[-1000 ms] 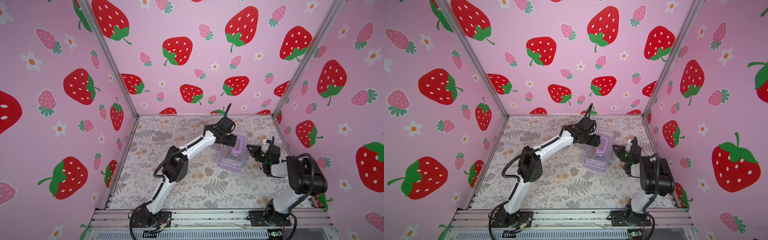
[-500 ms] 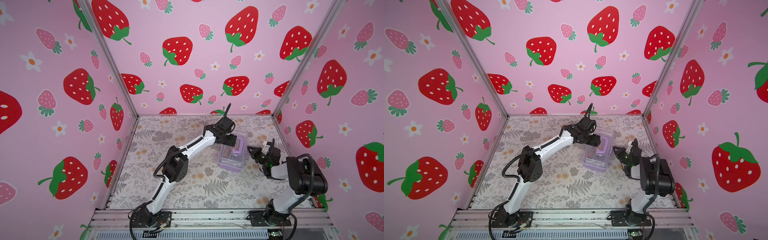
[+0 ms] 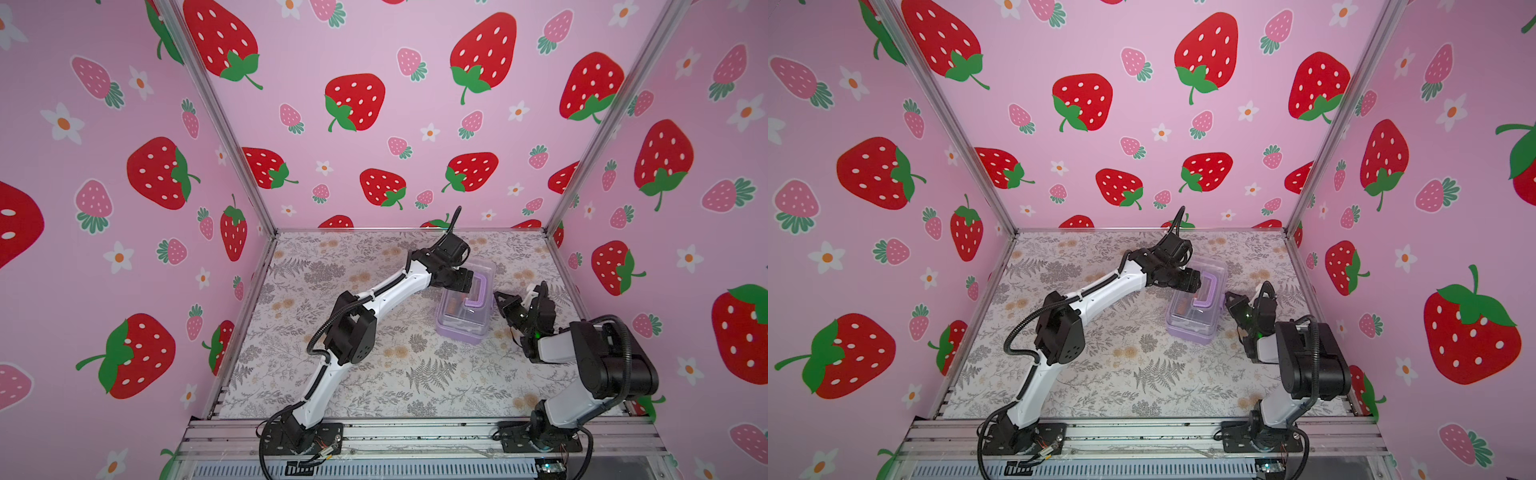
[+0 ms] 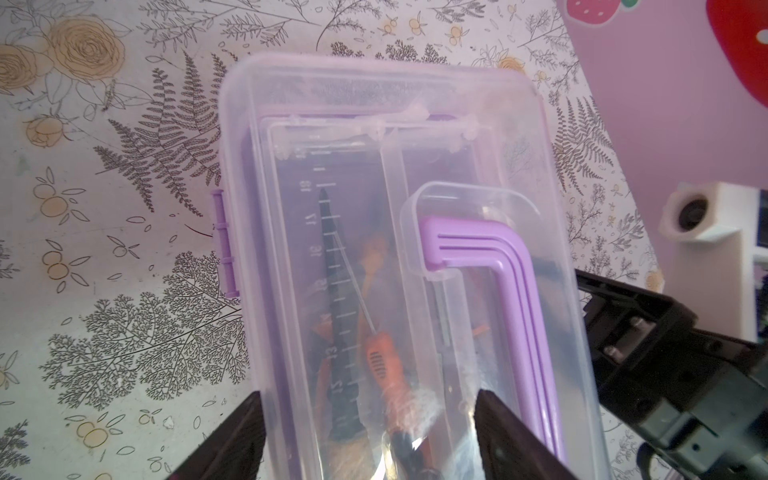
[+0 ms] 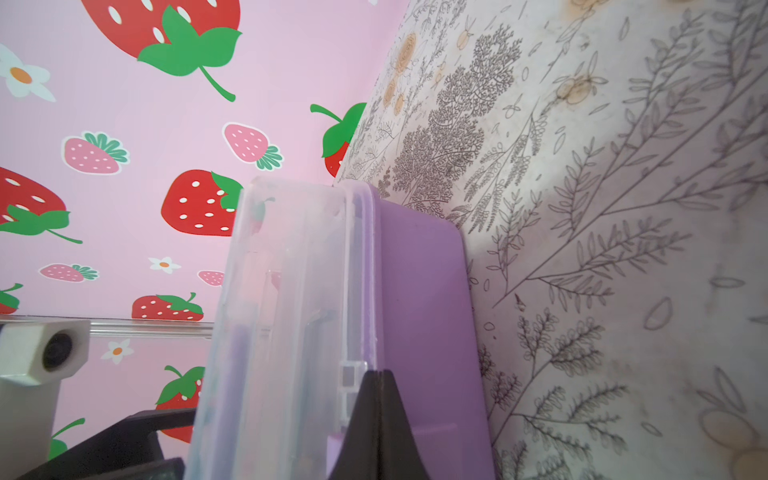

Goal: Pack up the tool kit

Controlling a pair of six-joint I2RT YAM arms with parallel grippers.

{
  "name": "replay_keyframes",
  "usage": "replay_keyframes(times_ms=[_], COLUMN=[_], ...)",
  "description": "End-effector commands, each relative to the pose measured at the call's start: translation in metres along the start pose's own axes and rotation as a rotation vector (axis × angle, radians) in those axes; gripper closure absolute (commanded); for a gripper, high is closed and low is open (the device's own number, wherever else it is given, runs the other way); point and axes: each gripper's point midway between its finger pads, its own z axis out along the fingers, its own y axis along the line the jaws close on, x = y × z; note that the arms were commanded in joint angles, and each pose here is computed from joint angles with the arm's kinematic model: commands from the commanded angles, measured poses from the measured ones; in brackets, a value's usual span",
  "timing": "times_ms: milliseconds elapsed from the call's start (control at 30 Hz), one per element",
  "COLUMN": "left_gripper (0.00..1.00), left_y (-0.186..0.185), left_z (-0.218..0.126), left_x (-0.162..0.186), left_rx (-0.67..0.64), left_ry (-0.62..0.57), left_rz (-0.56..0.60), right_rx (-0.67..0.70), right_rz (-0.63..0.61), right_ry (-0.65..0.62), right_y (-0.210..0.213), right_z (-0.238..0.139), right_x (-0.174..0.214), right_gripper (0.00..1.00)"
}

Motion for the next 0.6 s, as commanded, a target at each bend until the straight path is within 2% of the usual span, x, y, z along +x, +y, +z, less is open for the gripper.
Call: replay_keyframes(times_ms=[0,367,567], left_gripper=[0.21,0.21,0.21], left_y=[-0.003,-0.001,0.002], left_z=[0.043,0.042,0.044], left_x=[0.052,0.052,0.054], left_rx=[0.027,0.024,0.021], left_ry=[0.158,0.16,0.168], left_rz=[0.007,0.008,0.0], right_rx=[-0.053,-0.038,-0.061], right_rz=[0.036,0.038,0.021], right_ry=[0.253,0.256,0.219], right_y=[0.007,-0.001,0.004], right_z=[0.001,-0.002,-0.012], right_x=[0.067,0.072,0.048], right_gripper=[1.0,1.0,1.0])
